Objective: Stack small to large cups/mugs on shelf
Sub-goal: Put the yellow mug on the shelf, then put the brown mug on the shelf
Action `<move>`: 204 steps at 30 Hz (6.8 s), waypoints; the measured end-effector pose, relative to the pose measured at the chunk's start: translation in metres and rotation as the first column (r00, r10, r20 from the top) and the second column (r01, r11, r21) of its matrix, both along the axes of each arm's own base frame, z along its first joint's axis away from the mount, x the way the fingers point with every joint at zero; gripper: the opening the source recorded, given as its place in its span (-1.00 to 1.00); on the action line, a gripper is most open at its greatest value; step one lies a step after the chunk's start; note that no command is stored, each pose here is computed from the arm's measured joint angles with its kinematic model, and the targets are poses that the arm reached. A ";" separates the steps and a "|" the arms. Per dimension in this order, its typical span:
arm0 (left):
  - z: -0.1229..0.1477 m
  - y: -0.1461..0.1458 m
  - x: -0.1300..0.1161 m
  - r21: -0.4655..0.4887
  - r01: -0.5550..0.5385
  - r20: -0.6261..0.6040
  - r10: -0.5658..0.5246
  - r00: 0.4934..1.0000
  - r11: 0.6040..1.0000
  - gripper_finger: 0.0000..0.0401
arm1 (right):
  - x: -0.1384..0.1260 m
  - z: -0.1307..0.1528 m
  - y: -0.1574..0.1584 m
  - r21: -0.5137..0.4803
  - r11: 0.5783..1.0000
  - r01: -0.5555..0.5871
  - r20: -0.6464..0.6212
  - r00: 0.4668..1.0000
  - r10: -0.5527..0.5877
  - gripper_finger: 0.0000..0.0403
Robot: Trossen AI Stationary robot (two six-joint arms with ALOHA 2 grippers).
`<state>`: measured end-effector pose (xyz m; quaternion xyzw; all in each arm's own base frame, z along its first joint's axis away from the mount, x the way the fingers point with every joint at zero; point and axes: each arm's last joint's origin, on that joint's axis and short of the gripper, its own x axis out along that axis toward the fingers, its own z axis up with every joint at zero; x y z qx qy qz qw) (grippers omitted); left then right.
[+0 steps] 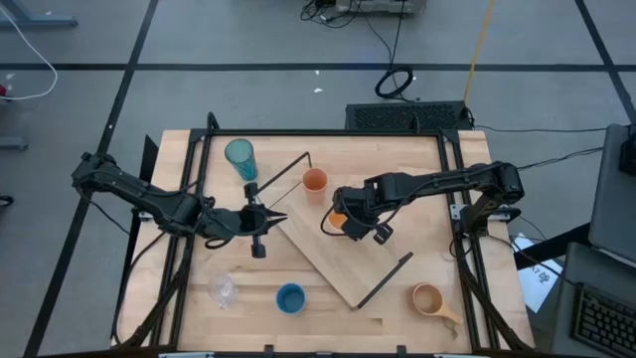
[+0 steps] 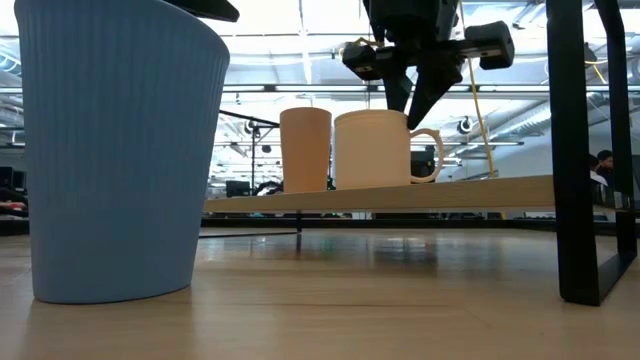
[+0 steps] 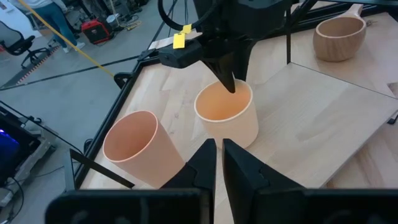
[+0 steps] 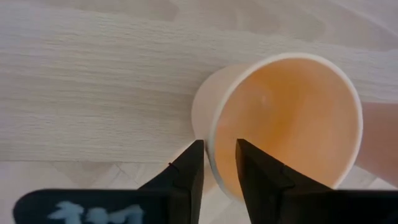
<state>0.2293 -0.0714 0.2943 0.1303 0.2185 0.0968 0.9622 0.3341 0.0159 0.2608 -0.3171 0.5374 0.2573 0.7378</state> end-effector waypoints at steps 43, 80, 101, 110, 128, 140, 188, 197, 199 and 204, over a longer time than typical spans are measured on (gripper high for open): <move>0.000 0.000 0.000 -0.003 0.002 0.000 -0.002 1.000 1.000 -0.85 | -0.083 0.097 0.062 0.402 0.720 0.566 0.191 0.717 -0.670 -0.57; -0.001 0.000 0.000 0.001 0.003 -0.008 -0.003 1.000 1.000 -0.85 | -0.131 0.081 0.146 0.450 0.356 0.819 -0.150 0.462 -0.874 -0.57; -0.001 0.000 0.000 -0.020 -0.001 -0.003 0.001 1.000 1.000 -0.85 | -0.150 0.040 0.195 0.159 0.074 0.984 -0.343 0.126 -0.931 -0.57; -0.001 0.000 0.000 -0.041 -0.009 0.002 0.009 1.000 0.999 -0.85 | -0.147 0.021 0.211 0.083 -0.131 0.988 -0.344 -0.095 -0.934 -0.57; -0.001 -0.001 0.000 -0.057 0.004 0.000 -0.004 1.000 0.998 -0.85 | -0.145 0.011 0.216 0.032 -0.223 0.974 -0.327 -0.201 -0.924 -0.57; -0.001 -0.001 0.000 -0.066 0.002 0.001 -0.002 1.000 0.998 -0.85 | -0.139 -0.016 0.226 -0.068 -0.250 0.966 -0.241 -0.259 -0.935 -0.09; -0.001 -0.002 0.000 -0.083 0.017 0.004 -0.016 1.000 0.996 -0.85 | -0.135 -0.078 0.220 -0.069 -0.066 0.995 -0.343 -0.086 -0.935 -0.92; -0.001 -0.002 0.000 -0.082 0.016 0.004 -0.016 1.000 0.996 -0.85 | -0.135 -0.076 0.220 -0.062 -0.065 0.996 -0.352 -0.083 -0.932 -0.89; -0.001 -0.002 0.000 -0.082 0.016 0.004 -0.016 1.000 0.996 -0.85 | -0.135 -0.073 0.220 -0.050 -0.065 0.997 -0.367 -0.079 -0.927 -0.90; -0.001 -0.002 0.000 -0.083 0.016 0.004 -0.016 1.000 0.996 -0.85 | -0.137 -0.062 0.217 -0.029 -0.070 0.997 -0.394 -0.076 -0.916 -0.91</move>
